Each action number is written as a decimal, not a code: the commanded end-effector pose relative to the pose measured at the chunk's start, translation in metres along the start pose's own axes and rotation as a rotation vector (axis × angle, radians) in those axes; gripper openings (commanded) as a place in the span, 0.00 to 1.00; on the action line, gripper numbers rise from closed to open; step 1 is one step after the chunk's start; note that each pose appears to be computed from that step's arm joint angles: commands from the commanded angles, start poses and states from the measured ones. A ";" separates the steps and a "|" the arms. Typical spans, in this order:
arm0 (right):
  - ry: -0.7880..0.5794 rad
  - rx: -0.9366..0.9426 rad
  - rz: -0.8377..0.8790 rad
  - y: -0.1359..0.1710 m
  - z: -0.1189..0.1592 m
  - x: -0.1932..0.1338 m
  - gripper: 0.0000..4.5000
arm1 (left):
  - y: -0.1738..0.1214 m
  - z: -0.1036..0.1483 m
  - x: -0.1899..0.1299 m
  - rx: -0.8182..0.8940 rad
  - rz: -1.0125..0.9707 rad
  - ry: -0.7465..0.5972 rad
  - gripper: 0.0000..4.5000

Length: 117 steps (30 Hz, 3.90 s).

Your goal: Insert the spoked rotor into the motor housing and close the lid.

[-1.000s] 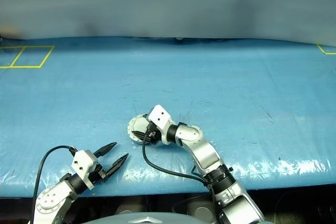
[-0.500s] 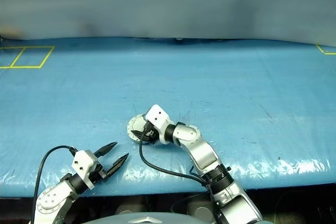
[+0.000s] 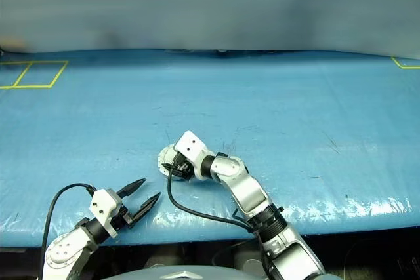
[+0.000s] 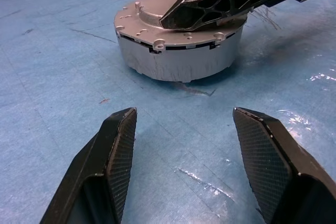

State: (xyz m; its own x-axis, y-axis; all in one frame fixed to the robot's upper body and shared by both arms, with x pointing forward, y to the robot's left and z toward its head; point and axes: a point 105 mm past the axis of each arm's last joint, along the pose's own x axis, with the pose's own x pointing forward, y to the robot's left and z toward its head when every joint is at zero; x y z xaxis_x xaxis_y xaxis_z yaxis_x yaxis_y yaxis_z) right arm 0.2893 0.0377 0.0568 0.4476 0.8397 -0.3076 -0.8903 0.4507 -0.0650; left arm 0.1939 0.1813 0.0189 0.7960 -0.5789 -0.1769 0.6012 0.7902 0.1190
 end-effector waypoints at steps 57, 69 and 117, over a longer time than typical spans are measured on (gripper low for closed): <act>-0.136 -0.004 0.051 0.018 0.007 0.002 0.68 | -0.004 0.009 0.002 0.013 -0.004 -0.024 0.69; 0.010 -0.001 0.052 0.015 -0.017 0.002 0.68 | -0.004 0.008 0.003 0.010 0.000 -0.026 0.69; -0.080 0.138 -0.001 0.013 -0.006 0.008 0.68 | -0.009 0.014 0.004 0.008 0.001 -0.024 0.69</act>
State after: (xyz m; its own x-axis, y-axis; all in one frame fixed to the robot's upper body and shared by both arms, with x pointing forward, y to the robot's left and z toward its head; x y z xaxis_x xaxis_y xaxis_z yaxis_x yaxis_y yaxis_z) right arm 0.2857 0.0467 0.0596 0.4810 0.8530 -0.2027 -0.8676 0.4963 0.0297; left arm 0.1918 0.1721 0.0207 0.7971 -0.5744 -0.1862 0.5975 0.7950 0.1051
